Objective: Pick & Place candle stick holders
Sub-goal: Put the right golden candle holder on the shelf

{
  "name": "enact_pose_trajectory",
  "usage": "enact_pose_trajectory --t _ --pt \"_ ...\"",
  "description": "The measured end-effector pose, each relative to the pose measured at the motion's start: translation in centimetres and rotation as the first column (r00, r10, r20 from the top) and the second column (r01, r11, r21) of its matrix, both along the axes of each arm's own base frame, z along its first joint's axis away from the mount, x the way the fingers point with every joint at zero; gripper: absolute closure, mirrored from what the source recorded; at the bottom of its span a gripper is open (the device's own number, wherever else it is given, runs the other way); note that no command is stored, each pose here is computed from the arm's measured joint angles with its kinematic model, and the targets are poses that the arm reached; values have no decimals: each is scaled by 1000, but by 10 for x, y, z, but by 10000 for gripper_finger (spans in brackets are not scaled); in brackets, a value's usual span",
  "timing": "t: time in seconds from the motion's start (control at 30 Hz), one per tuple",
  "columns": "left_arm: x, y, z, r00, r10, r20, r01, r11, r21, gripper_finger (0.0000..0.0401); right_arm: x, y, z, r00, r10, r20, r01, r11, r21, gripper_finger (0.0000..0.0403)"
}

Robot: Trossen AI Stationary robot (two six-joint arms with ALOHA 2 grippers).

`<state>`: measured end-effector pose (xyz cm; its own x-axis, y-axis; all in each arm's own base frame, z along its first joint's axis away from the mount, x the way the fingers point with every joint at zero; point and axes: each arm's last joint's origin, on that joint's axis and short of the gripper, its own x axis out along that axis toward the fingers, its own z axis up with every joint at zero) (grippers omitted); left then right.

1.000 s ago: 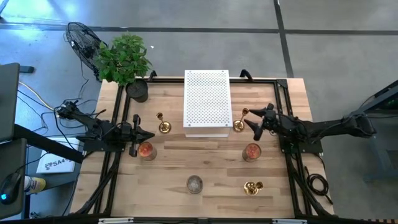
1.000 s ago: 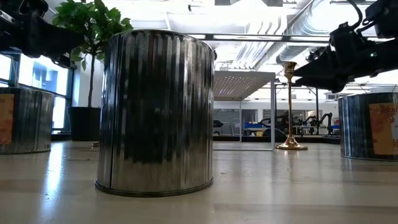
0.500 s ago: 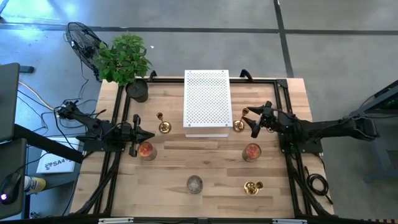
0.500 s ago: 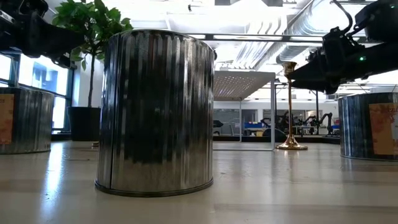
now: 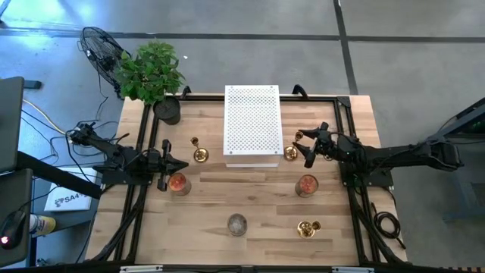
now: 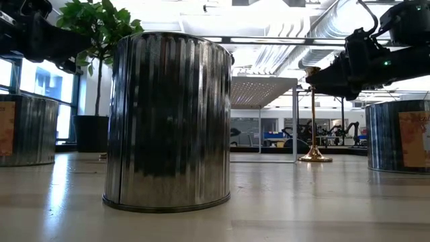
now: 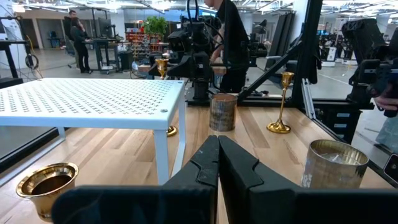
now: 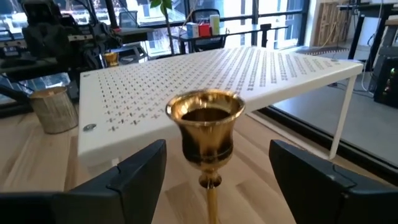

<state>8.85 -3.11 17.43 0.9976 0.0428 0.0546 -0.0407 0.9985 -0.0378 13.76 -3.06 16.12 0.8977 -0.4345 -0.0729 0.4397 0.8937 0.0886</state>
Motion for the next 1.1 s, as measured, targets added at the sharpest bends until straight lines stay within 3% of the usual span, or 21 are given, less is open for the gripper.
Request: enact_pose_trajectory --t 0.33,0.63,1.1 --pt "0 0 0 1000 0 0 0 1000 0 400 0 0 2 1000 7 14 -7 1000 -27 176" --pt "0 0 0 1000 0 0 0 1000 0 400 0 0 2 1000 18 -13 -19 997 -81 309" --pt "0 0 0 1000 0 0 0 1000 0 400 1 1 9 999 45 23 -41 986 -159 313"
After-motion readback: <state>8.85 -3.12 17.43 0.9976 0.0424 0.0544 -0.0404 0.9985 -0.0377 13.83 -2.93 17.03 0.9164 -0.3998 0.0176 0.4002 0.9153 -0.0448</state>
